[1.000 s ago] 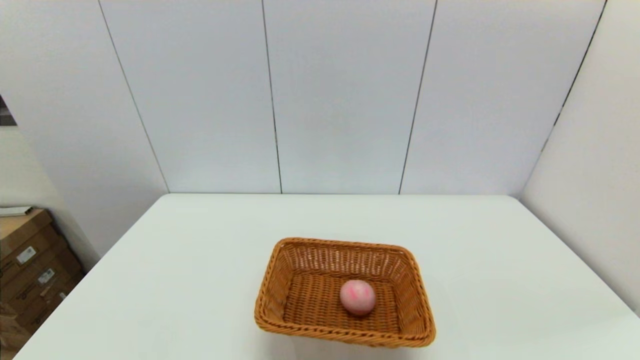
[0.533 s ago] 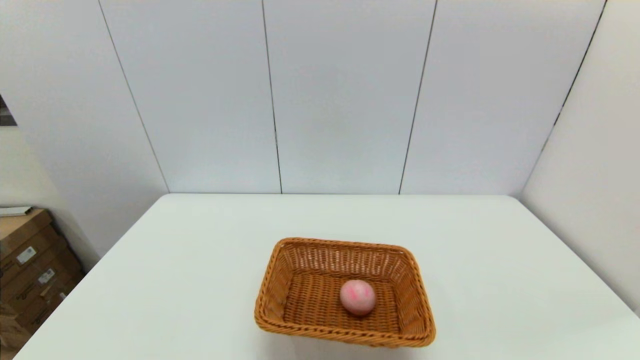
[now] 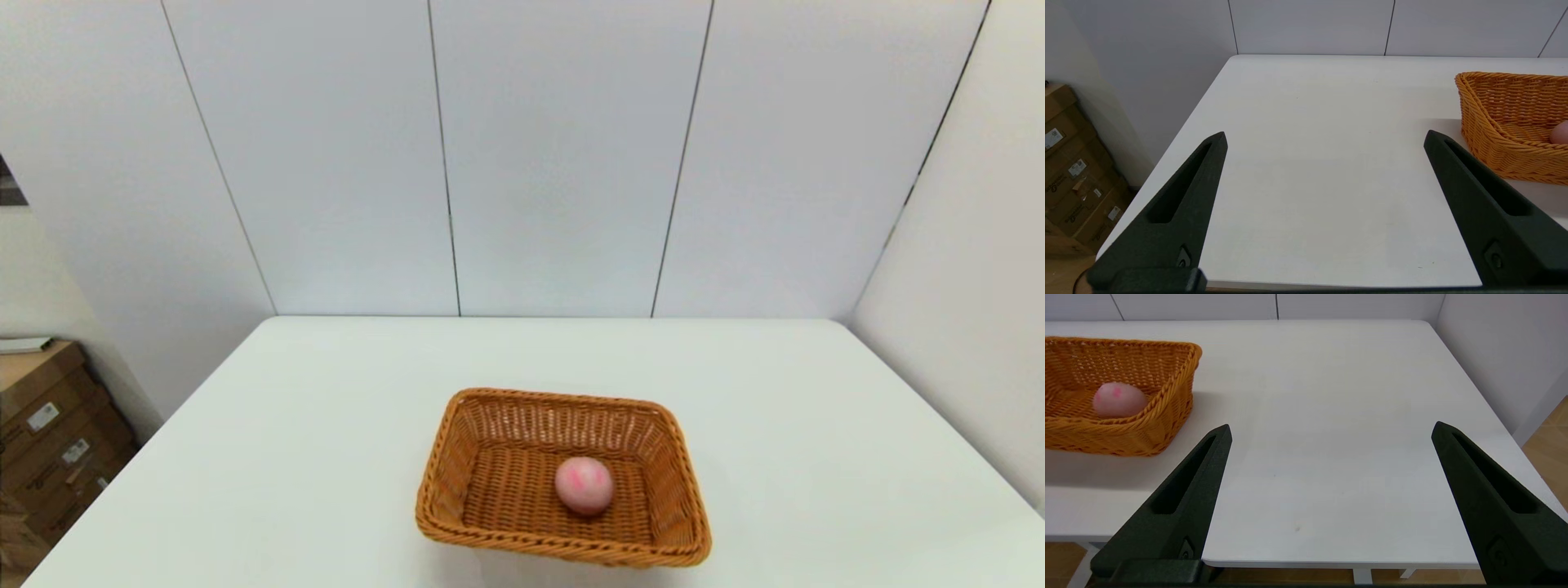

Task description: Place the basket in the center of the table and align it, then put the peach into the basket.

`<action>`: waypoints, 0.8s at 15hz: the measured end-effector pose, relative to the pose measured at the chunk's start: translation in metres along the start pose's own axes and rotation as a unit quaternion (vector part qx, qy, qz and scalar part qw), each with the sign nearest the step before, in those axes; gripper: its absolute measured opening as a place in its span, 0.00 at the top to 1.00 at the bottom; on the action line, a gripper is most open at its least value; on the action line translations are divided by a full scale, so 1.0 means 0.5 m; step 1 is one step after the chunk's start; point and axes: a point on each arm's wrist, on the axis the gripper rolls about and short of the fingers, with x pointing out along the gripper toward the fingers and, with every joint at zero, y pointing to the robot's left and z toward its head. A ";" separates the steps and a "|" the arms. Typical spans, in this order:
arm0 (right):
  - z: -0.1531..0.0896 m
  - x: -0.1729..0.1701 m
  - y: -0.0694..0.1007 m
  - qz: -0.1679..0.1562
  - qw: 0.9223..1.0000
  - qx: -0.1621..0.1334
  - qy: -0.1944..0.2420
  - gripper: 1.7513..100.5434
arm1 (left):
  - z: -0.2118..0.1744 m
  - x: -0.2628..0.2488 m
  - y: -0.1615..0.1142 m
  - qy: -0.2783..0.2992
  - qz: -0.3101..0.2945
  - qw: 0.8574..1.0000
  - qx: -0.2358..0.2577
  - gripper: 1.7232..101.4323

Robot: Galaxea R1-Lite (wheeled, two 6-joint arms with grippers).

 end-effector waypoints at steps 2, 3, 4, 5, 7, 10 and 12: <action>0.000 -0.001 0.000 0.000 1.000 0.001 0.000 0.04 | 0.000 0.000 0.000 0.000 0.000 1.000 0.000 0.04; 0.001 -0.001 0.000 0.000 1.000 0.000 -0.001 0.04 | 0.000 0.000 0.000 0.000 0.000 1.000 0.000 0.04; 0.001 -0.001 0.000 0.001 1.000 -0.001 -0.001 0.04 | 0.000 0.000 0.000 0.000 0.000 1.000 0.000 0.04; 0.001 -0.001 0.000 0.002 1.000 -0.002 -0.003 0.04 | 0.000 0.000 0.000 0.000 0.000 1.000 0.000 0.04; 0.000 0.000 0.000 0.003 1.000 -0.003 -0.003 0.04 | 0.000 0.000 0.000 0.000 0.000 1.000 0.000 0.04; 0.000 0.000 0.000 0.003 1.000 -0.003 -0.003 0.04 | 0.000 0.000 0.000 0.000 0.000 1.000 0.000 0.04; 0.000 0.000 0.000 0.003 1.000 -0.003 -0.003 0.04 | 0.000 0.000 0.000 0.000 0.000 1.000 0.000 0.04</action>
